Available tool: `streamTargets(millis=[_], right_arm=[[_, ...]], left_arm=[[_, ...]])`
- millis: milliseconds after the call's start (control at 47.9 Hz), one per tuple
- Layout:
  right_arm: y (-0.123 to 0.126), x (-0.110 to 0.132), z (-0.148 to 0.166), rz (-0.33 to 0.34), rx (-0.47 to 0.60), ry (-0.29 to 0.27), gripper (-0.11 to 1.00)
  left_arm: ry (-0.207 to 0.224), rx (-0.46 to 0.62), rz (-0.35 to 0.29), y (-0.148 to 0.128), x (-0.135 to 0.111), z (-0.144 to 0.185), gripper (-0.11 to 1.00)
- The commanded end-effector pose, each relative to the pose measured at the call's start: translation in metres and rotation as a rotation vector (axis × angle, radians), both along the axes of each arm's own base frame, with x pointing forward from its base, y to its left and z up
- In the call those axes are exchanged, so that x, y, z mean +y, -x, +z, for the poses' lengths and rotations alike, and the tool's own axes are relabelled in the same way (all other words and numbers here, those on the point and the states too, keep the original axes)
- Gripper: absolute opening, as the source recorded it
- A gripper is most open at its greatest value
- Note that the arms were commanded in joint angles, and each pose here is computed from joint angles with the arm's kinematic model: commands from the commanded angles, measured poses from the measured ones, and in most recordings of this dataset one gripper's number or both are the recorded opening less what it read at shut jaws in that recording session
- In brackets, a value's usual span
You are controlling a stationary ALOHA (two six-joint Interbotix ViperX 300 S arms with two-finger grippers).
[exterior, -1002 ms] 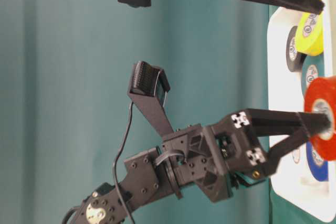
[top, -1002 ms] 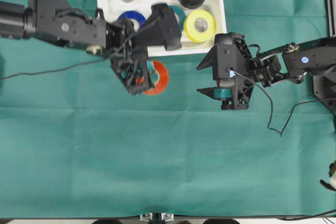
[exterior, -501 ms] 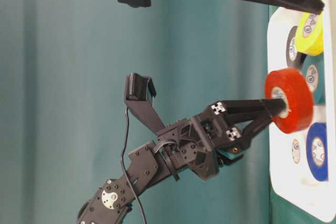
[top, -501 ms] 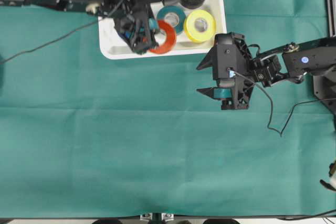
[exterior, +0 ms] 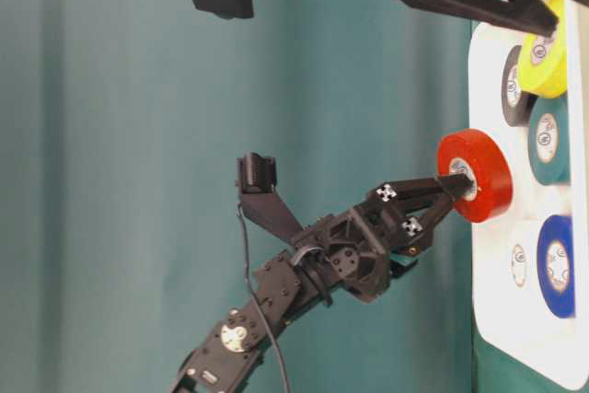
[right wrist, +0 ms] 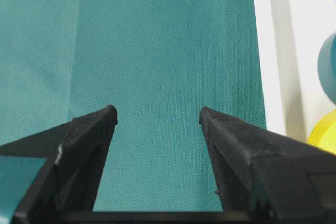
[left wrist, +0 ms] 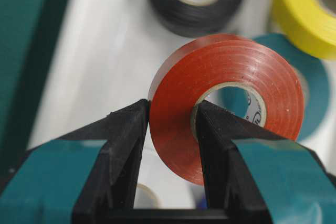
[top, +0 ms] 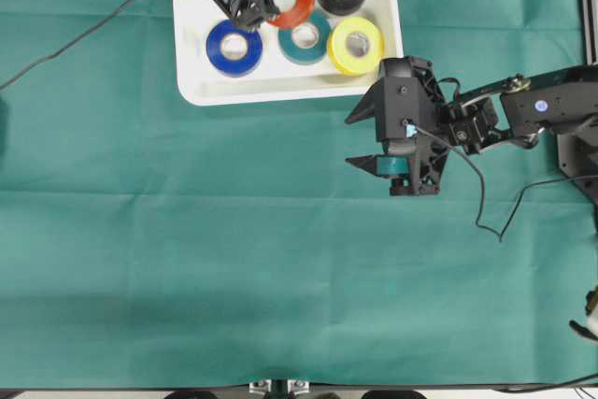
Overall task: Put the tape alternately from left to right into the white case.
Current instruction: 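Lift the red roll and carry it into the tray's top middle, then open the left gripper, release the red roll, and withdraw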
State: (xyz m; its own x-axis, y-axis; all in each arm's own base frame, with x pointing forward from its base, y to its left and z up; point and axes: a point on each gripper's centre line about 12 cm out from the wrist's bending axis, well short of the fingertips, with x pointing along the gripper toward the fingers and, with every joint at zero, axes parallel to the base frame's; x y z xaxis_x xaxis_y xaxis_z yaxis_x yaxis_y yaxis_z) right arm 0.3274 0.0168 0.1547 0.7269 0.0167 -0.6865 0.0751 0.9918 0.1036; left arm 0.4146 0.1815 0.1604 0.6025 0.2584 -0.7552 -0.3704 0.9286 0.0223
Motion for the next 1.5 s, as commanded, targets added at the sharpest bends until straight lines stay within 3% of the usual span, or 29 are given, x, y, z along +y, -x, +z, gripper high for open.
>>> streamTargets(millis=[0, 146, 355, 835, 981, 1148, 1252, 1482], right_arm=[[-0.006, 0.002, 0.009, 0.005, -0.031, -0.005, 0.72], [-0.007, 0.001, 0.008, 0.003, -0.028, -0.005, 0.72], [-0.008, 0.002, 0.010, 0.007, -0.034, -0.003, 0.72], [-0.008, 0.001, 0.010, 0.005, -0.033, -0.003, 0.72], [-0.008, 0.001, 0.009, 0.005, -0.031, -0.003, 0.72], [-0.008, 0.001, 0.008, 0.006, -0.030, -0.002, 0.72], [-0.007, 0.002, 0.008, 0.007, -0.028, -0.003, 0.72], [-0.008, 0.001, 0.008, 0.005, -0.029, -0.003, 0.72]], left_arm=[[-0.033, -0.058, 0.020, -0.003, 0.014, 0.014, -0.03], [-0.053, -0.063, 0.031, 0.000, 0.026, 0.013, -0.03], [-0.107, -0.045, -0.030, -0.001, 0.026, 0.015, -0.03], [-0.114, -0.046, -0.053, -0.004, 0.020, 0.017, -0.03], [-0.117, -0.044, -0.069, -0.005, 0.014, 0.017, 0.19], [-0.113, -0.041, -0.079, -0.006, 0.009, 0.015, 0.66], [-0.114, -0.044, -0.085, -0.004, 0.005, 0.018, 0.59], [-0.121, -0.063, -0.120, 0.002, -0.016, 0.032, 0.61]])
